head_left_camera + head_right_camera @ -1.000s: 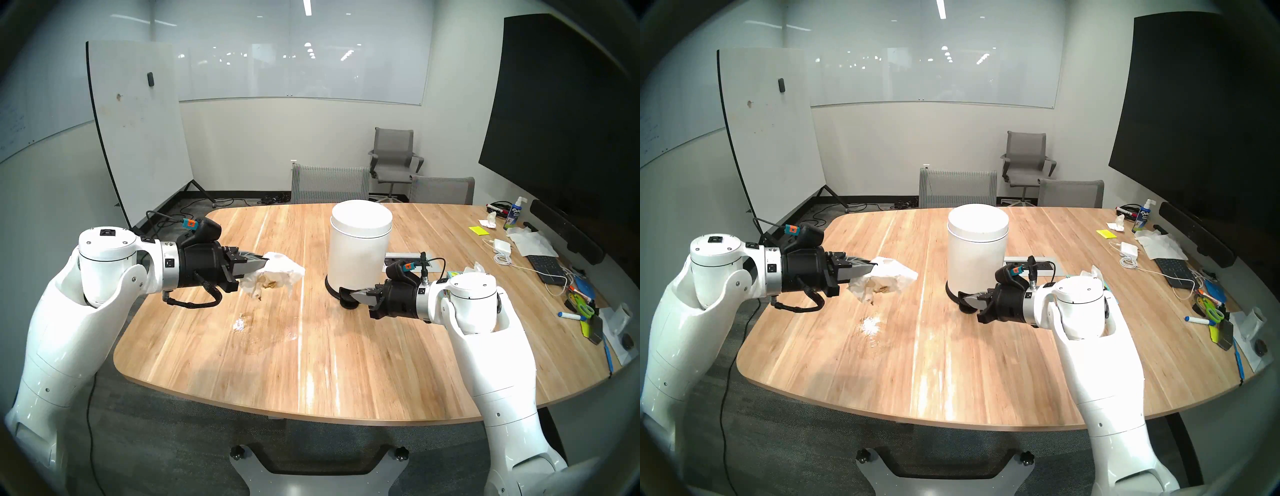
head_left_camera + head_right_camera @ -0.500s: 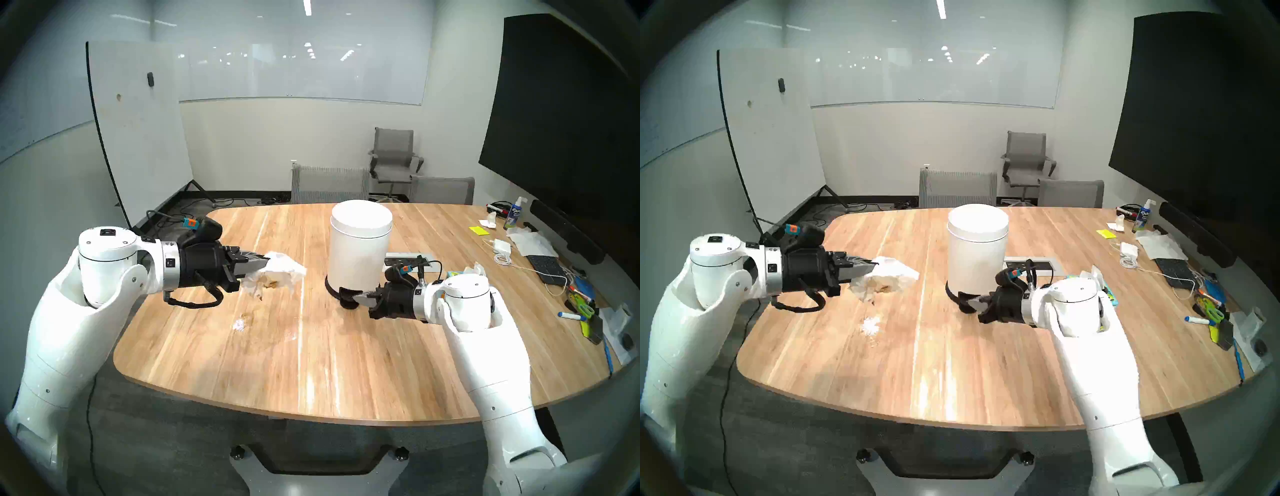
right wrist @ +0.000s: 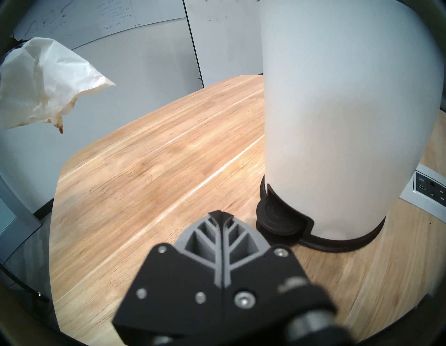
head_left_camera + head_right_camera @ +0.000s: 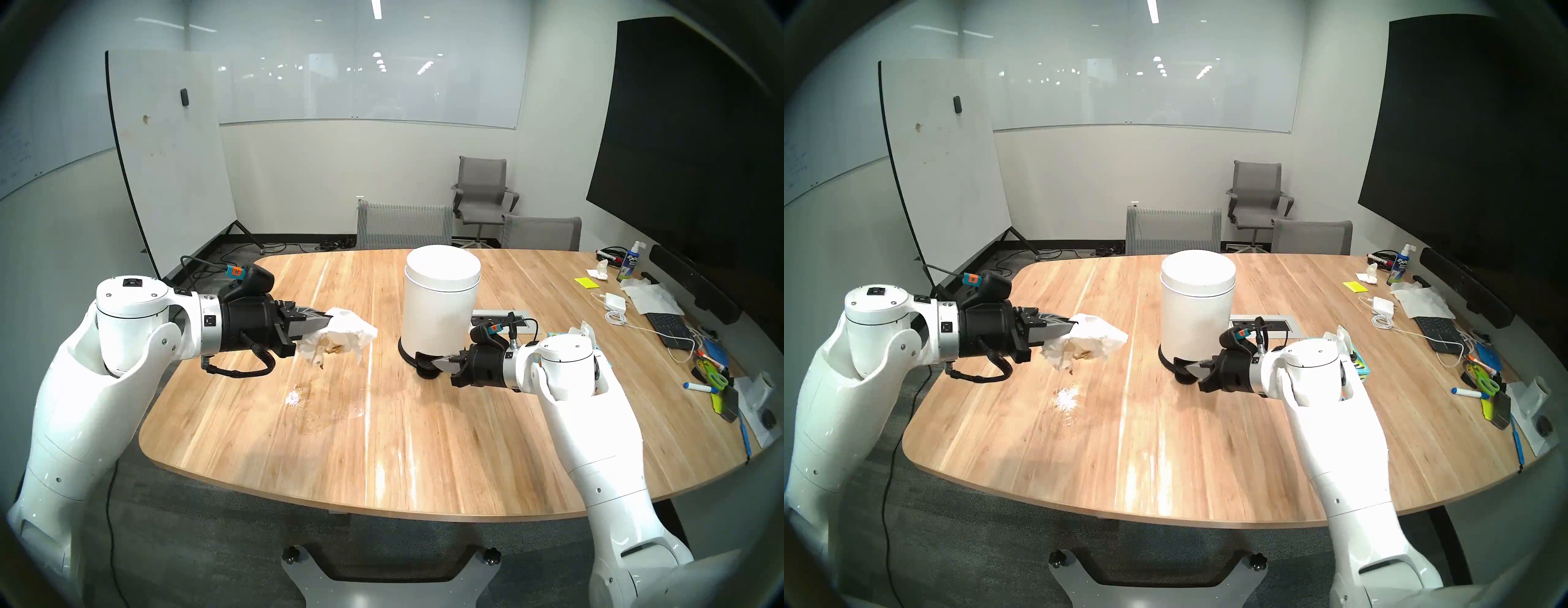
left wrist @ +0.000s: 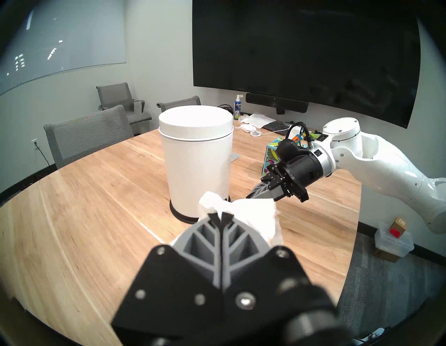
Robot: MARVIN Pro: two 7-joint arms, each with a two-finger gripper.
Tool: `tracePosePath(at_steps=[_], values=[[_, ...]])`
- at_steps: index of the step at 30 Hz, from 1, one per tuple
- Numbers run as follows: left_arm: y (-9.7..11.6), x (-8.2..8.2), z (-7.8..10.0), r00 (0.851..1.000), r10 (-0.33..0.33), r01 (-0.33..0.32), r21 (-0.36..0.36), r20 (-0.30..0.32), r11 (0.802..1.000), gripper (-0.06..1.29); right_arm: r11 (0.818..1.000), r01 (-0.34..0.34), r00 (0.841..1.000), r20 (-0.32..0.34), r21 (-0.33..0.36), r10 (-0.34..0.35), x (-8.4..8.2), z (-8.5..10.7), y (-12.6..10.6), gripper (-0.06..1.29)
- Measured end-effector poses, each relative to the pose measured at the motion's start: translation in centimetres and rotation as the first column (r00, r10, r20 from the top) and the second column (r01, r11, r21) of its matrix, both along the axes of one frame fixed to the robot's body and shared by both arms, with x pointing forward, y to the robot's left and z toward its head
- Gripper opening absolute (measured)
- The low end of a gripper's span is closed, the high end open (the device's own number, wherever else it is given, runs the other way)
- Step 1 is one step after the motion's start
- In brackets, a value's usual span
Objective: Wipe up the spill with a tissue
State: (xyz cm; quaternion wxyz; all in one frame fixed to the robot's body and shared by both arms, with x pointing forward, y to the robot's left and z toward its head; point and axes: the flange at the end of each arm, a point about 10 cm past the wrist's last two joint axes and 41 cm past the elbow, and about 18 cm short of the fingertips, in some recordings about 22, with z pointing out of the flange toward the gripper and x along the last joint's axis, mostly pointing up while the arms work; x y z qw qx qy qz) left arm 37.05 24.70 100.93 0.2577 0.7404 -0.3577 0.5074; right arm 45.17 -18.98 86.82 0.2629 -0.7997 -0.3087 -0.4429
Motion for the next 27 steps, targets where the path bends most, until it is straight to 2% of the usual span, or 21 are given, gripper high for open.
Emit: tracePosePath(at_steps=[13, 27], values=[[-0.2, 0.3, 0.5, 1.000, 0.004, -0.004, -0.006, 0.010, 1.000, -0.02, 1.000, 0.029, 1.000, -0.008, 0.004, -0.029, 1.6, -0.6, 0.0, -0.03], [-0.3, 0.3, 0.6, 1.000, 0.004, -0.004, -0.010, 0.011, 1.000, -0.02, 0.999, 0.037, 0.999, -0.017, 0.002, -0.037, 2.2, -1.2, 0.1, -0.03]])
